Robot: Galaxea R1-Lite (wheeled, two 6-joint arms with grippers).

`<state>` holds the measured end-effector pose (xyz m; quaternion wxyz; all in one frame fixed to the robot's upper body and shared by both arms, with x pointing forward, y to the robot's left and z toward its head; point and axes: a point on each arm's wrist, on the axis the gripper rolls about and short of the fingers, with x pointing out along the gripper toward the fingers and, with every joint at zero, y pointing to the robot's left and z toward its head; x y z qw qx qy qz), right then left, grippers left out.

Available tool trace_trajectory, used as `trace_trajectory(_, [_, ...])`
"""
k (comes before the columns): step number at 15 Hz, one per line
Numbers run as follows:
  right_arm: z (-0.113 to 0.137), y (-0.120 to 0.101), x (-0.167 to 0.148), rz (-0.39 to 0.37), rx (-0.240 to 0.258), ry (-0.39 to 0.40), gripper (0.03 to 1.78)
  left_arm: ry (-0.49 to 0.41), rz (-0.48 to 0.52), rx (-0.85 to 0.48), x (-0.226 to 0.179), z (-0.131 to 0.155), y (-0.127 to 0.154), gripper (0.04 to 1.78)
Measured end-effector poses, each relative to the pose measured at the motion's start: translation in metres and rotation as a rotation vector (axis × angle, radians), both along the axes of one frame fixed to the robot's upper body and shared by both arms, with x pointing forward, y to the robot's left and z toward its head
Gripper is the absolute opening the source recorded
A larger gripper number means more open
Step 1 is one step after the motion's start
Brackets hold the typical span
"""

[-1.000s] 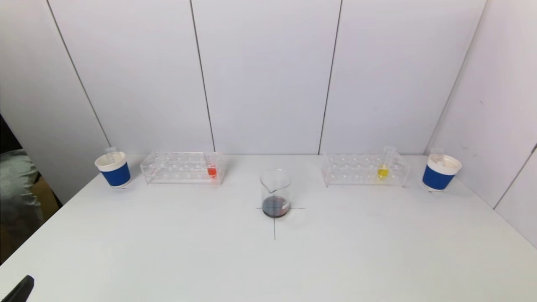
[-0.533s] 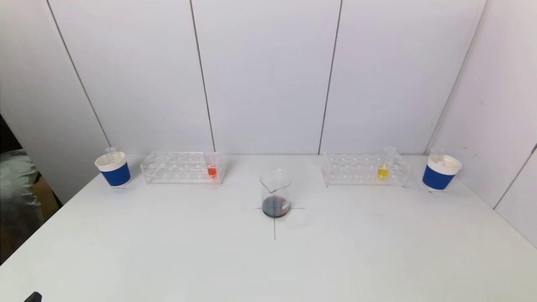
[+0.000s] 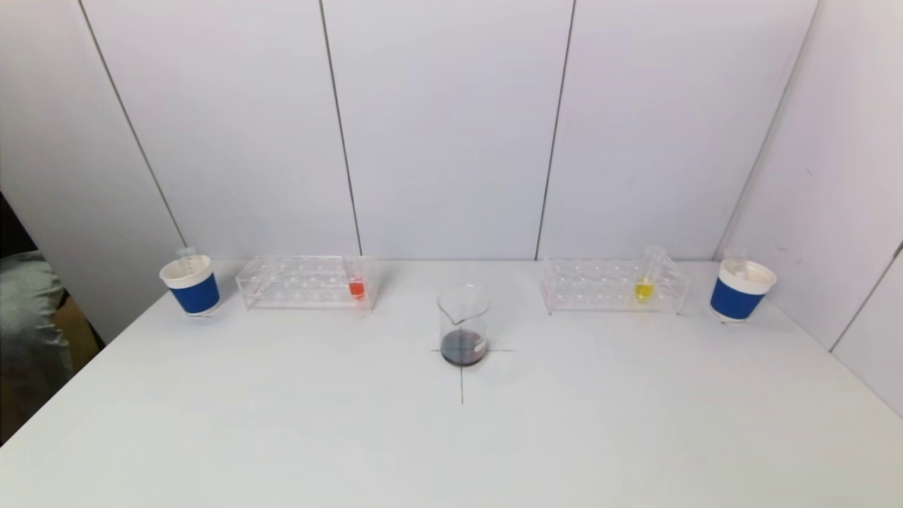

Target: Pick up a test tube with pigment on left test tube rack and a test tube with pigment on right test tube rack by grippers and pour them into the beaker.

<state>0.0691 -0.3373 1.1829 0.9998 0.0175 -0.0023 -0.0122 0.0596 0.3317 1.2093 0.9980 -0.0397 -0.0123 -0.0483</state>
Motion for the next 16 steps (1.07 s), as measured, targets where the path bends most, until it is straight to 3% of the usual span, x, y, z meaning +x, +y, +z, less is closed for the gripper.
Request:
trace_trajectory(2, [0.0,0.0,0.0,0.0,0.0,0.0,1.77,0.035,0.019,0.042,0.004,-0.014,0.0,1.76])
trace_trajectory(11, [0.0,0.0,0.0,0.0,0.0,0.0,1.77,0.022,0.088,0.153,0.009,-0.027,0.002,1.76])
trace_trajectory(16, [0.0,0.0,0.0,0.0,0.0,0.0,1.77,0.021,0.09,0.068,0.009,-0.026,0.002,1.76])
